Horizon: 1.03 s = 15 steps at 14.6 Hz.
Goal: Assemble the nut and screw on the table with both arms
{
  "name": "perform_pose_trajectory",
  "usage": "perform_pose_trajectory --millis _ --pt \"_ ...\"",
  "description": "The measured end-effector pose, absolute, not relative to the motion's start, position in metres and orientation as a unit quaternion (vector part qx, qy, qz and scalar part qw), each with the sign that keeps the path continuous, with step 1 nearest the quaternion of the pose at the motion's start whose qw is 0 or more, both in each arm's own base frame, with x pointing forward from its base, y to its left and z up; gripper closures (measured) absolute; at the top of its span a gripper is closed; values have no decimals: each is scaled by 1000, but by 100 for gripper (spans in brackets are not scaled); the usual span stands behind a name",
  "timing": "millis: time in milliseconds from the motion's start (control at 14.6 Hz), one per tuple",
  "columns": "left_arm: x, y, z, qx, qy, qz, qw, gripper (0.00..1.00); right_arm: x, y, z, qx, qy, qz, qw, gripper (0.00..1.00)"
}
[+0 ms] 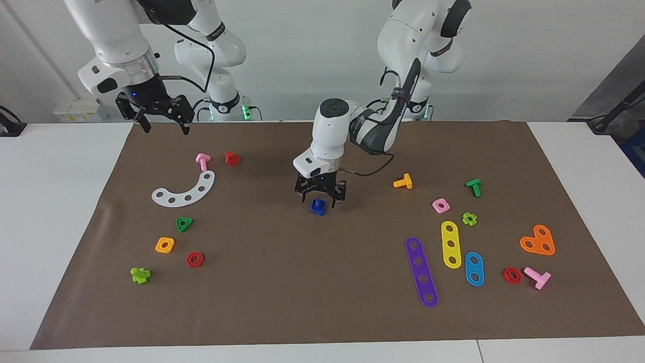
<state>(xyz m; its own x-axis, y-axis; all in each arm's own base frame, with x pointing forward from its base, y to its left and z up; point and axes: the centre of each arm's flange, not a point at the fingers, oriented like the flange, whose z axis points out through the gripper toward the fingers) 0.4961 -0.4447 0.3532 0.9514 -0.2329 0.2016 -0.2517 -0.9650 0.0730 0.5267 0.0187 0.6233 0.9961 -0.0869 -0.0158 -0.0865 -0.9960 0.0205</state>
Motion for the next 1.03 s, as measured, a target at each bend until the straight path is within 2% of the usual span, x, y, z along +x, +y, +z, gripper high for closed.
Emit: perform_pose_trajectory --millis 342,752,1026 --pt "508 -398 411 990 -110 85 8 0 527 19 623 999 -43 -8 10 0" --pt "533 -300 460 994 -92 41 -46 0 527 19 623 999 -43 -8 10 0" --pt "548 -231 488 995 -81 29 -54 0 527 19 623 999 -43 -8 10 0"
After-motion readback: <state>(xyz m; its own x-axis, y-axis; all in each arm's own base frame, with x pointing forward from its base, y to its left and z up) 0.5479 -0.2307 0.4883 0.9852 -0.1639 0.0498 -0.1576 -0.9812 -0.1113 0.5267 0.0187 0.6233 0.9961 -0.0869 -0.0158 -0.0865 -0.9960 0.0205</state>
